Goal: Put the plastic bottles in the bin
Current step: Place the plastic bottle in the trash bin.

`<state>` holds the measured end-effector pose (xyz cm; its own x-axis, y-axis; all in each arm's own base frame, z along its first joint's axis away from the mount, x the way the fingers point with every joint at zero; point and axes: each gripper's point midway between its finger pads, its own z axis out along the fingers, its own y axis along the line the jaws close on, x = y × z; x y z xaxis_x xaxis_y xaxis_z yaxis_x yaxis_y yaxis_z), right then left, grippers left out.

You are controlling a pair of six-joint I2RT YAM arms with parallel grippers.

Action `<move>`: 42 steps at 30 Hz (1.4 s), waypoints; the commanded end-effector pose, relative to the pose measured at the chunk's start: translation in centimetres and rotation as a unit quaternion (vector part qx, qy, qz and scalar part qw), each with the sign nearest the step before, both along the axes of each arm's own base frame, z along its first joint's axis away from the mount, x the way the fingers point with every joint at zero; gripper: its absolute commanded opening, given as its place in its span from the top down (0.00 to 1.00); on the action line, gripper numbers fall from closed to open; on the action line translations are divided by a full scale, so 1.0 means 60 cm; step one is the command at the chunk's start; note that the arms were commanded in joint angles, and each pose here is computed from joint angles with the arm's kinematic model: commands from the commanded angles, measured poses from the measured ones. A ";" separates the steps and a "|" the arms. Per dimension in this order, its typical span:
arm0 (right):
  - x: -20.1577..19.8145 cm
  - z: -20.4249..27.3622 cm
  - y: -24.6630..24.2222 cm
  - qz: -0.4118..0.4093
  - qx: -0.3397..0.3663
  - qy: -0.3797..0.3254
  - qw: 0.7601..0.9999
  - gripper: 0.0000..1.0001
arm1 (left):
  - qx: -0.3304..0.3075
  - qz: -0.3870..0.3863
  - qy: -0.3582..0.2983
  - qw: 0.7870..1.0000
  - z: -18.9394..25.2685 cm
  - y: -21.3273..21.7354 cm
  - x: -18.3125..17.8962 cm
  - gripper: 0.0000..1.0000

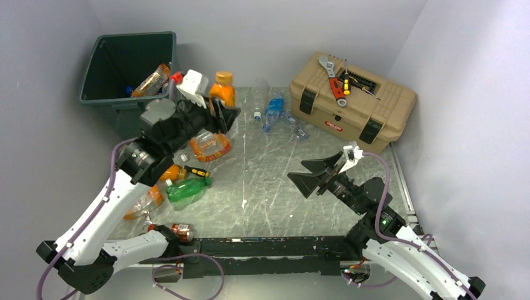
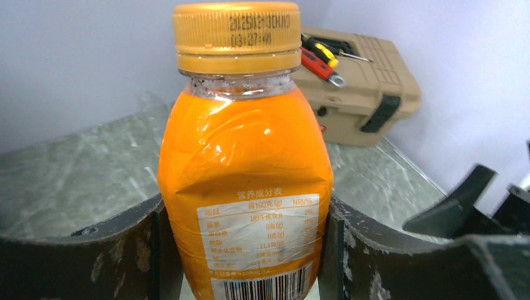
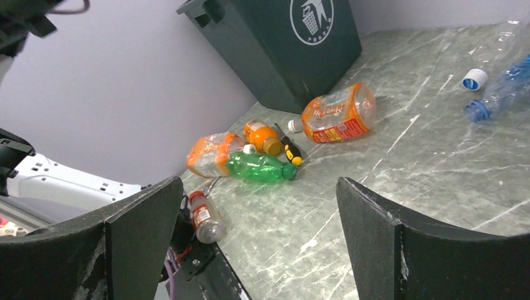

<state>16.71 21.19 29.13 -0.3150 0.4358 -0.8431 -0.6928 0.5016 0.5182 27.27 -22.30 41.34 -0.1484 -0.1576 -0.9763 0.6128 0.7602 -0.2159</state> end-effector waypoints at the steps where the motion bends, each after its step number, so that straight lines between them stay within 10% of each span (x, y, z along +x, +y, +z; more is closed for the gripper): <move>1: 0.003 -0.006 -0.017 -0.025 -0.007 0.002 1.000 0.03 | -0.014 0.108 -0.045 0.993 0.108 0.081 0.031 0.95; 8: 0.025 -0.094 -0.041 -0.083 -0.034 0.064 0.994 0.01 | -0.001 0.349 -0.091 0.933 0.217 0.255 0.097 0.97; 18: 0.008 -0.138 -0.035 -0.055 -0.056 0.083 0.993 0.00 | -0.051 0.450 0.003 0.892 0.158 0.457 0.199 0.92; 33: -0.006 -0.182 -0.069 -0.080 -0.077 0.093 0.989 0.01 | -0.038 0.435 0.045 0.898 0.063 0.484 0.290 0.78; 36: -0.005 -0.178 -0.069 -0.081 -0.075 0.089 0.990 0.01 | -0.031 0.423 0.060 0.903 0.042 0.479 0.305 0.63; 42: -0.001 -0.177 -0.065 -0.079 -0.085 0.093 0.989 0.00 | -0.031 0.400 0.030 0.915 0.076 0.465 0.306 0.01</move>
